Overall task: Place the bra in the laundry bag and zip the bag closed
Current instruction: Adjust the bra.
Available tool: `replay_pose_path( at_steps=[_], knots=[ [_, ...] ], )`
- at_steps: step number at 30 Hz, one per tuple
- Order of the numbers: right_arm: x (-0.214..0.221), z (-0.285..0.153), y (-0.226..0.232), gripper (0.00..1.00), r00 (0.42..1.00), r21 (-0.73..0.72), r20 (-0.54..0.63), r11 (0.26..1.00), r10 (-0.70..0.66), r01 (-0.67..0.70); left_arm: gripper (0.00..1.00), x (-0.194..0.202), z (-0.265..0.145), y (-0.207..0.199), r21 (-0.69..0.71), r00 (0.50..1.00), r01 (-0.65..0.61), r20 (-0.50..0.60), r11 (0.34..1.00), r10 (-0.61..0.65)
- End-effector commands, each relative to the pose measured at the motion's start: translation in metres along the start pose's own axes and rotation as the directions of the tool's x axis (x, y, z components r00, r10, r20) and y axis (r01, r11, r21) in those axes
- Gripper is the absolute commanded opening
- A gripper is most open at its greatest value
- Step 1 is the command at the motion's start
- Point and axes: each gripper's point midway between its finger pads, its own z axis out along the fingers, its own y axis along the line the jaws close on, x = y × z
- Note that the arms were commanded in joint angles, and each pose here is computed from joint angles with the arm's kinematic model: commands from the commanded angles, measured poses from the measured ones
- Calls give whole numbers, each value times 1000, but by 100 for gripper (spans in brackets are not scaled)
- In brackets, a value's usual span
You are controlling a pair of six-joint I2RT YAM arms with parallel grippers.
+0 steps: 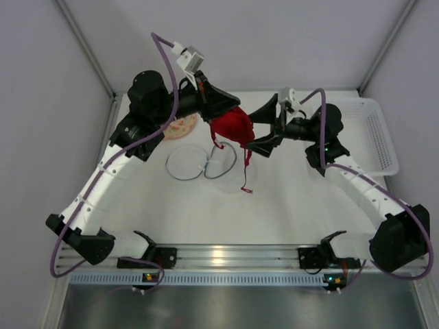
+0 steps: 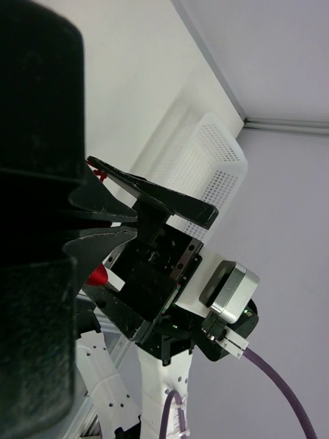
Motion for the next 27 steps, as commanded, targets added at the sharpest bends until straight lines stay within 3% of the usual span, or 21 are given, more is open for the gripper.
replay_pose_path(
  at_steps=[1, 4, 5, 7, 8, 9, 12, 16, 21, 27],
  knots=[
    [-19, 23, 5, 88, 995, -79, 47, 993, -83, 86, 0, -13, 1, -6, 21, 999, -5, 32, 1000, 4],
    [-13, 39, 10, 58, 998, -188, 41, 981, -46, 53, 0, -11, -2, -10, 36, 1000, -16, 26, 999, 15],
    [-14, 41, 13, 41, 999, -212, 40, 977, -5, 13, 0, -12, -5, -13, 42, 999, -25, 29, 999, 24],
    [-17, 42, 17, 27, 998, -285, 61, 958, -29, 45, 0, -8, -9, -16, 60, 999, -41, 21, 997, 40],
    [-20, 39, 22, 10, 999, -312, 52, 950, 16, 1, 0, -8, -16, -23, 77, 996, -84, 21, 993, 82],
    [-22, 36, 26, 0, 998, -334, 56, 943, 21, -2, 0, -5, -20, -26, 89, 994, -112, 10, 990, 111],
    [-50, 12, 40, 0, 993, -411, 117, 909, -32, 78, 0, 14, -35, -22, 88, 976, -209, -49, 974, 214],
    [-38, 6, 17, 0, 999, -435, -44, 900, 18, -35, 0, 36, -54, -16, 84, 939, -303, -142, 949, 312],
    [-35, 6, 14, 0, 995, -446, -101, 893, 18, -61, 0, 51, -75, 11, -27, 879, -431, -240, 902, 412],
    [-15, 13, 40, 2, 980, -508, -192, 850, 44, -138, 0, 58, -69, 21, 29, 808, -539, -262, 842, 527]
  ],
)
